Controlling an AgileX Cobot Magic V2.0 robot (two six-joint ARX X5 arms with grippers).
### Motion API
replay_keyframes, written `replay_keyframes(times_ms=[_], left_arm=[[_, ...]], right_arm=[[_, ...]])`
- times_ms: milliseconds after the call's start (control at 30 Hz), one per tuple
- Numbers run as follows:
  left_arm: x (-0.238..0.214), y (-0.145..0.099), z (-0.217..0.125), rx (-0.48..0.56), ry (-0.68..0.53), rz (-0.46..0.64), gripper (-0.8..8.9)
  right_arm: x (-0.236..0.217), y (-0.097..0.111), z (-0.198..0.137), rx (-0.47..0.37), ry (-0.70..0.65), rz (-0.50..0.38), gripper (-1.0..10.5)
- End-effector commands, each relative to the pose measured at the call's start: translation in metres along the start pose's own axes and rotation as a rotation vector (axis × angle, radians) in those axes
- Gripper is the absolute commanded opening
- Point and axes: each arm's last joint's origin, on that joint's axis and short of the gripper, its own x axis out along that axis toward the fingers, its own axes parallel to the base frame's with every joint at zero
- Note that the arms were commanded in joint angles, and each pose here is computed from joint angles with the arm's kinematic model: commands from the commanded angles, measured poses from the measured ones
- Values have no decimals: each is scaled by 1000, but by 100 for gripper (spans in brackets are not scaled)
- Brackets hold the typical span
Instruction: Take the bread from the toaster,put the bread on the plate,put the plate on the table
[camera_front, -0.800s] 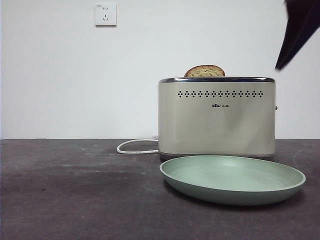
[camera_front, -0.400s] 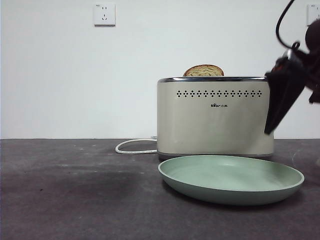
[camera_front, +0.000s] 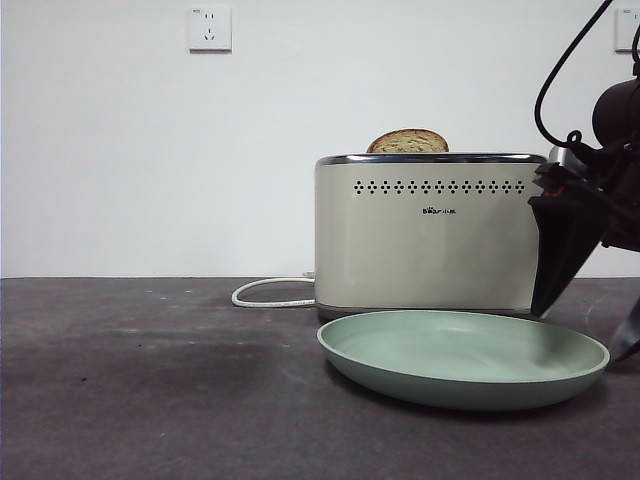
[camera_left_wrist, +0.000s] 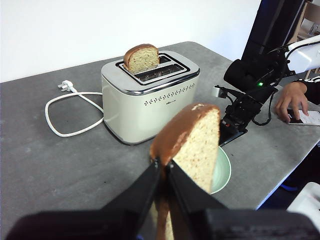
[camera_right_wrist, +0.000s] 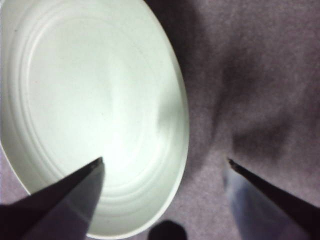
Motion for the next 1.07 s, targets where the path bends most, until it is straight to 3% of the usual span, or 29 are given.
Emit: replay_keyframes(times_ms=[33, 133, 433, 567, 800, 900, 1067], left_arm=[[1, 0, 0, -13, -6, -2, -6], [1, 0, 0, -25, -6, -3, -6], [1, 0, 0, -34, -6, -3, -6], [1, 0, 0, -35, -6, -4, -6], [1, 0, 0, -54, -3, -11, -6], [2, -1, 0, -63, 1, -36, -6], [9, -2, 4, -106, 6, -103, -6]], right_arm=[[5, -1, -2, -12, 7, 1, 276], [5, -1, 0, -18, -2, 1, 218], [20, -8, 0, 3, 45, 3, 213], [21, -8, 1, -12, 37, 5, -19], [18, -6, 1, -17, 31, 15, -12], [9, 3, 0, -40, 4, 31, -12], [-22, 38, -6, -119, -107, 57, -13]])
